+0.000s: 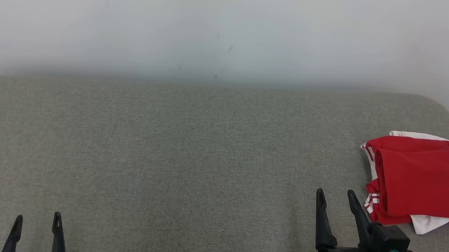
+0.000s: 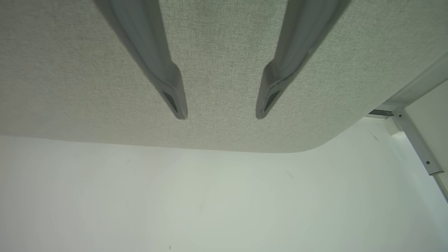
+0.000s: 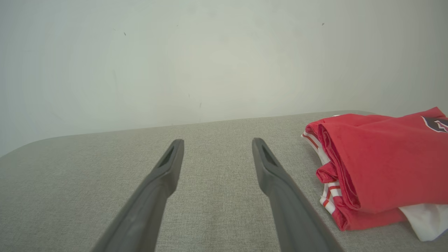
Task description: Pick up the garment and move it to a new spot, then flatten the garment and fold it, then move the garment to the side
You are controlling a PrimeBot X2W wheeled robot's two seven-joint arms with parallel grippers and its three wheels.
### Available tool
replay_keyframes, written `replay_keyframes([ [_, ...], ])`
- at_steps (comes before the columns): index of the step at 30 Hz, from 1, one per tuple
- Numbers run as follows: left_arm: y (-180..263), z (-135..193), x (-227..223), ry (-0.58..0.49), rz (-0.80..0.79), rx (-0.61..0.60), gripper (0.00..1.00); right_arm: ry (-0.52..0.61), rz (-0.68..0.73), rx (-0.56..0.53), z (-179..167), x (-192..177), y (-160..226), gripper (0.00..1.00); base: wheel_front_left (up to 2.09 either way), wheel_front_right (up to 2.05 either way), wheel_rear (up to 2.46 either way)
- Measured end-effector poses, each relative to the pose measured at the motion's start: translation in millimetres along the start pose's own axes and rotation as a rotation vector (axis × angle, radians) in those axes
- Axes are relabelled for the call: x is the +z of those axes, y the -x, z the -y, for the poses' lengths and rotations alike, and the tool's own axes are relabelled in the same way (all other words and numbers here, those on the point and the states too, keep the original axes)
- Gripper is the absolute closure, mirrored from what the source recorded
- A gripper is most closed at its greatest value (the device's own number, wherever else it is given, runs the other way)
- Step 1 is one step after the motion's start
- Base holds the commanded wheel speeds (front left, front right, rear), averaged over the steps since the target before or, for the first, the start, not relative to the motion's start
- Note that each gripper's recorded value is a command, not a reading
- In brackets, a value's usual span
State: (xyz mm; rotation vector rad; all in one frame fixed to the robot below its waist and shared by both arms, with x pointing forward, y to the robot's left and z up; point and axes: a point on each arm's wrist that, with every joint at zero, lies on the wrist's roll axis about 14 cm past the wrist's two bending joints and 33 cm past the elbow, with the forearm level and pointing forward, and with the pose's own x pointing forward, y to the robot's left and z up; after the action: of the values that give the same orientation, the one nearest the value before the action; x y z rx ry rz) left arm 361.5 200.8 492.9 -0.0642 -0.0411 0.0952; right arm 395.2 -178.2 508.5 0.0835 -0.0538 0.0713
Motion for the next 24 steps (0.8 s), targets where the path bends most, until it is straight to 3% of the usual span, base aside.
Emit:
replay_keyframes([
  [24,-5.3,5.0,15.5,0.008,0.049,-0.018,0.00,-0.007,0.005,0.003,-1.4,1.3,-1.9,0.00,0.00,0.00,0.00],
])
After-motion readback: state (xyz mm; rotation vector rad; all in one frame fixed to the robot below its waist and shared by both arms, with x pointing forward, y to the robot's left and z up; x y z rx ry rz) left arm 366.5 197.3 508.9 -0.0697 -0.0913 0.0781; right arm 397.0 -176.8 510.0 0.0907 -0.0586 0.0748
